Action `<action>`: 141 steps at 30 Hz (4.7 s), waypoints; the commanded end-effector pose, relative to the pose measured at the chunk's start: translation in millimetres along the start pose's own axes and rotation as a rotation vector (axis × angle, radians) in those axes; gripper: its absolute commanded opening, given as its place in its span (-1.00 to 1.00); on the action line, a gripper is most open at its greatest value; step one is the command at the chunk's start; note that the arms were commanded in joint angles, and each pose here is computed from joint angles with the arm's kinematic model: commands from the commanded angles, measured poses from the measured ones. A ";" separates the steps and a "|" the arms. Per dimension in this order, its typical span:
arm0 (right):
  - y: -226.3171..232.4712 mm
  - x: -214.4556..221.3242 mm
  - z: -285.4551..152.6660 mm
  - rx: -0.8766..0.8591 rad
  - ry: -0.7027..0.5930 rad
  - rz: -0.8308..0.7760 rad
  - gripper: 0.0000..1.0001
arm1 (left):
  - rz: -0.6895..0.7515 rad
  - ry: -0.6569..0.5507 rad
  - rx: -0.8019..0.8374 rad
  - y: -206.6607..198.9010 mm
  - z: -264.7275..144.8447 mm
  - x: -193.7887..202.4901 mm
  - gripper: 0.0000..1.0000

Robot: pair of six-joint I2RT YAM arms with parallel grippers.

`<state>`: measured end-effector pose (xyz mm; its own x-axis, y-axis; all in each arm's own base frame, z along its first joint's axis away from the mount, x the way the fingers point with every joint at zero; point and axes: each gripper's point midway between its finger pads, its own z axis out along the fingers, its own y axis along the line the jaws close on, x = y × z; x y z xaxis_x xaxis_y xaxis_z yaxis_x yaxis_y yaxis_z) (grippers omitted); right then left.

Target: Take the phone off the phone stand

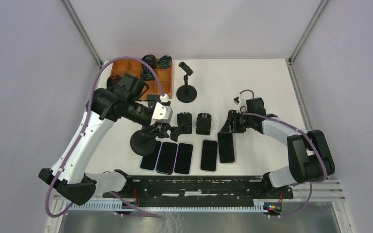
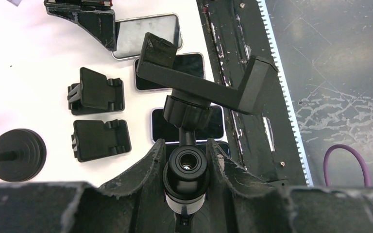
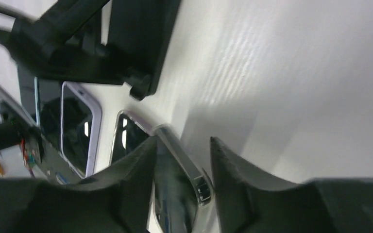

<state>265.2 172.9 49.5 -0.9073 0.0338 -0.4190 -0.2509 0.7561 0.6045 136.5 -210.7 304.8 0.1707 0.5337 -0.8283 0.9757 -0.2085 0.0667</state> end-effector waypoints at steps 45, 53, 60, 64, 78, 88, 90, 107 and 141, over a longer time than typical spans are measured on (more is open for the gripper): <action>373.2 7.2 -138.9 -1.016 -0.270 -0.815 0.65 | 0.041 -0.110 0.005 0.3 -6.6 -35.3 -0.96; 378.8 9.2 -146.0 -1.049 -0.253 -0.810 0.13 | 0.038 -0.099 0.002 0.9 -5.9 -31.9 -0.96; 381.5 6.8 -146.0 -1.040 -0.241 -0.824 -0.19 | 0.032 -0.093 0.000 1.6 -5.6 -30.4 -0.94; 382.3 7.2 -144.5 -1.040 -0.234 -0.818 -0.42 | 0.028 -0.088 -0.018 5.7 -6.1 -30.7 -0.91; 382.1 15.3 -132.6 -1.032 -0.182 -0.824 0.22 | 0.013 -0.101 -0.064 16.2 -6.9 -36.0 -0.90; 407.3 -21.6 -153.5 -0.970 -0.297 -0.849 -1.00 | 0.002 -0.090 -0.090 20.1 -8.3 -35.2 0.12; 411.2 -30.1 -162.7 -0.957 -0.327 -0.856 -1.00 | 0.002 -0.092 -0.103 21.2 -9.7 -36.3 0.51; 371.7 -114.8 -224.8 -0.667 -0.524 -0.861 -1.00 | -0.180 -0.094 -0.611 94.4 -60.2 -51.3 1.00; 135.6 -303.6 -96.8 -0.086 -0.593 -0.596 -1.00 | -0.486 0.088 -0.860 149.7 -67.3 28.3 1.00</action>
<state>454.9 194.8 274.8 -0.4901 -0.0176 -0.8715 -0.5998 0.7323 0.3225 289.2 -161.3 338.6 -0.2713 0.4932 -0.8266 0.6925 0.6964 0.1882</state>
